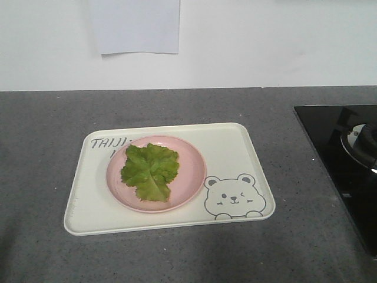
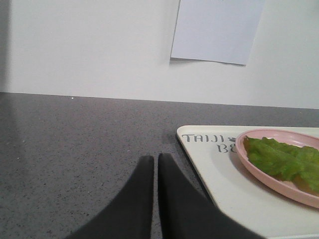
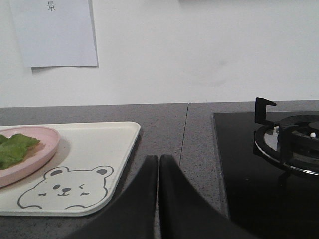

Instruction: Transfer vegetables to tray and serve

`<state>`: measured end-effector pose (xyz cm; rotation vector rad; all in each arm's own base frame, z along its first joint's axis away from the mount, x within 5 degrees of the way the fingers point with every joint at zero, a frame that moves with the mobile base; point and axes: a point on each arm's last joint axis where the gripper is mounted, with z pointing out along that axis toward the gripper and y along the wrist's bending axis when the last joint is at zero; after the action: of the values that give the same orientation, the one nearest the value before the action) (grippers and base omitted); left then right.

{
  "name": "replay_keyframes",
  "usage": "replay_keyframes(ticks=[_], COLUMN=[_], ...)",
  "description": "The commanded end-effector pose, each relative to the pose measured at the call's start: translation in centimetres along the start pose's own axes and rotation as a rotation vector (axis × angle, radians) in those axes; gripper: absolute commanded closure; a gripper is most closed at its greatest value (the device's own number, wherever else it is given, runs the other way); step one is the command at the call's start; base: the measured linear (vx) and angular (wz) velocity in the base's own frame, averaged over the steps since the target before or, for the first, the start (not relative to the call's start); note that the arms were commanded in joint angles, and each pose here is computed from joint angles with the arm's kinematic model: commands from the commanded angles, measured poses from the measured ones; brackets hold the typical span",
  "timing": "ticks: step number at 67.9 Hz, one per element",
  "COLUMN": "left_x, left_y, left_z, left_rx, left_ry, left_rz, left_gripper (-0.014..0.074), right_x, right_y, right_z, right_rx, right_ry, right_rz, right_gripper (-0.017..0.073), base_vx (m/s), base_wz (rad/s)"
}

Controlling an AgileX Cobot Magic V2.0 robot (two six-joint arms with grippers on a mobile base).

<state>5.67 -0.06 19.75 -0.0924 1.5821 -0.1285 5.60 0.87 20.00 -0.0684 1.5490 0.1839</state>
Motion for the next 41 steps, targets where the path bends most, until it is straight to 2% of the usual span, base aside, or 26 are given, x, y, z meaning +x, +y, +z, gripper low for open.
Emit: replay_keyframes(ticks=[1, 15, 41], left_x=[0.08, 0.08, 0.08], left_y=[-0.14, -0.14, -0.14], left_z=[-0.03, -0.03, -0.03], left_rx=[0.026, 0.026, 0.026], left_ry=[-0.056, -0.056, -0.056], left_rz=[-0.015, -0.015, -0.015], left_gripper=[0.0599, 0.0599, 0.0599], right_x=[-0.27, -0.75, -0.96], right_y=[0.16, 0.02, 0.07], right_z=[-0.02, -0.06, -0.09], right_rx=[-0.018, 0.016, 0.011], right_ry=[-0.072, -0.127, -0.150], right_rz=[-0.006, -0.009, -0.010], right_gripper=[0.0562, 0.0562, 0.0562], base_vx=[0.00, 0.00, 0.00], base_wz=[0.00, 0.00, 0.00])
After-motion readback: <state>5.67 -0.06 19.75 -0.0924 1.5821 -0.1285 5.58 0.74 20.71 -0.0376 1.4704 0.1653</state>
